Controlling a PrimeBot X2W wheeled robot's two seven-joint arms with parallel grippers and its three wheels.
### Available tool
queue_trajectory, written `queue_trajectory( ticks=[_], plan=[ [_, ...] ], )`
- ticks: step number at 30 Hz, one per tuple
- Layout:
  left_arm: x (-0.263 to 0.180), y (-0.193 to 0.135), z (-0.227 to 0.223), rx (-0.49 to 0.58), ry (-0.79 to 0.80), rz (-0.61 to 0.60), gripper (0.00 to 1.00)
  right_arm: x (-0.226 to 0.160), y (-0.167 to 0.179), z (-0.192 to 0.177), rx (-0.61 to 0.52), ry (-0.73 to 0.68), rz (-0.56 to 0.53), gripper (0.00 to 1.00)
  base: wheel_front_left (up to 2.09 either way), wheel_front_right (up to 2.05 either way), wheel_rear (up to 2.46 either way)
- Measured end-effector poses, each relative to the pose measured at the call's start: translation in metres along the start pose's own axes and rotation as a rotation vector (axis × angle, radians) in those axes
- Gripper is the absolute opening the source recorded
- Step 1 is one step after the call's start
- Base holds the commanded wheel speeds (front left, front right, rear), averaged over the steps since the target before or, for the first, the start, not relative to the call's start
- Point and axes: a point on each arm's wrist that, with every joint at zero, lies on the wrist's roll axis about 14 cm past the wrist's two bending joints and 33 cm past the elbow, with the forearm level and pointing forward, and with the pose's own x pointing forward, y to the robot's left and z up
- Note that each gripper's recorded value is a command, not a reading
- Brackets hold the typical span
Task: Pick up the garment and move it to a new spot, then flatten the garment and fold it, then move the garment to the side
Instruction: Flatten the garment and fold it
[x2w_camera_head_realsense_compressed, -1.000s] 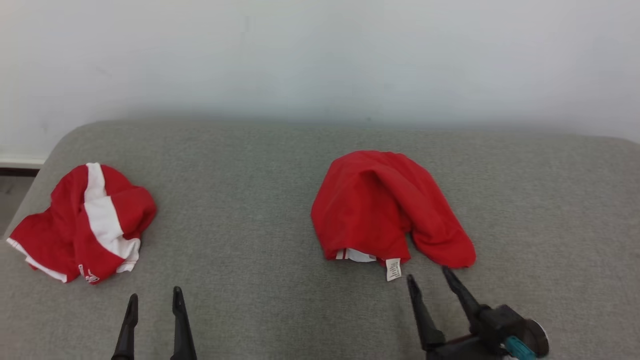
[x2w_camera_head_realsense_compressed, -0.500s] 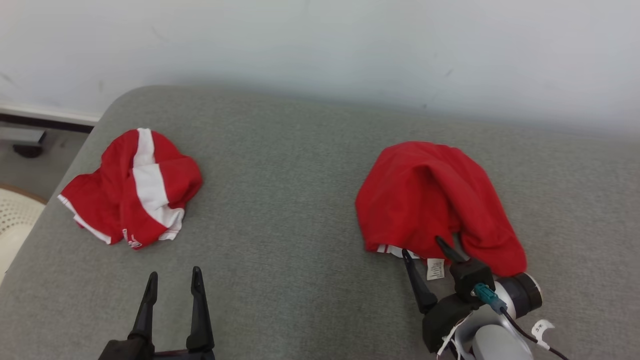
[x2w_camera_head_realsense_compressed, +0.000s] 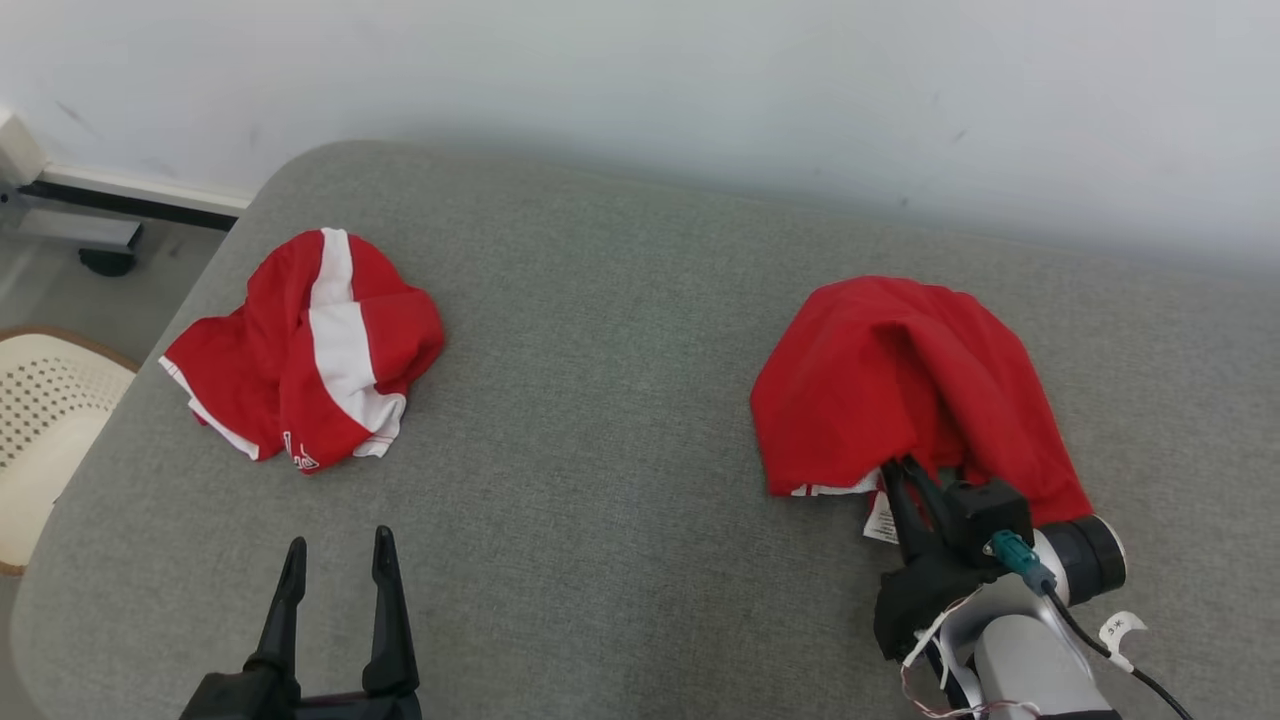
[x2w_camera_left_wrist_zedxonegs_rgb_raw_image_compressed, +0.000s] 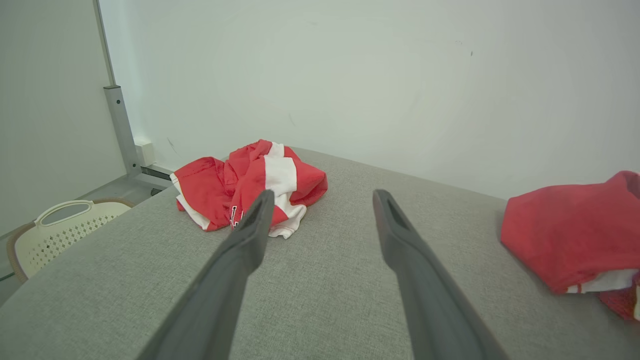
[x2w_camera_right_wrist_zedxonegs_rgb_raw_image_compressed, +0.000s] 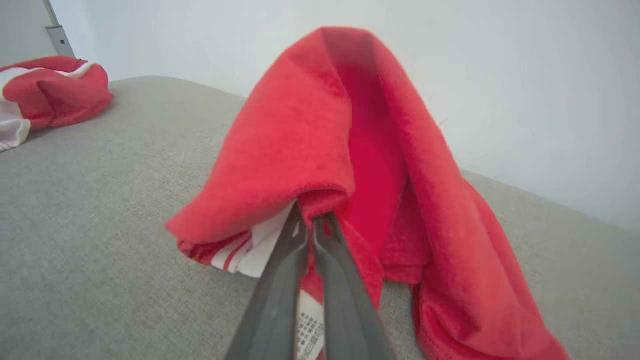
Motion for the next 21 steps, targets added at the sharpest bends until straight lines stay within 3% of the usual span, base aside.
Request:
queue_trajectory(
  ticks=[7,13,21],
  plan=[
    [0.000,-0.009,-0.004,-0.026,0.008,-0.032,1.00,-0.023,0.004,0.039,0.015,-0.144,-0.001,0.00,0.00,0.00,0.00],
    [0.006,-0.028,-0.003,-0.050,0.002,-0.087,1.00,-0.058,-0.017,0.055,0.005,-0.219,-0.063,0.00,0.00,0.00,0.00],
    [0.011,-0.054,-0.009,-0.070,0.022,-0.156,1.00,-0.128,-0.037,0.017,0.104,-0.161,-0.208,0.00,0.00,0.00,0.00]
  ],
)
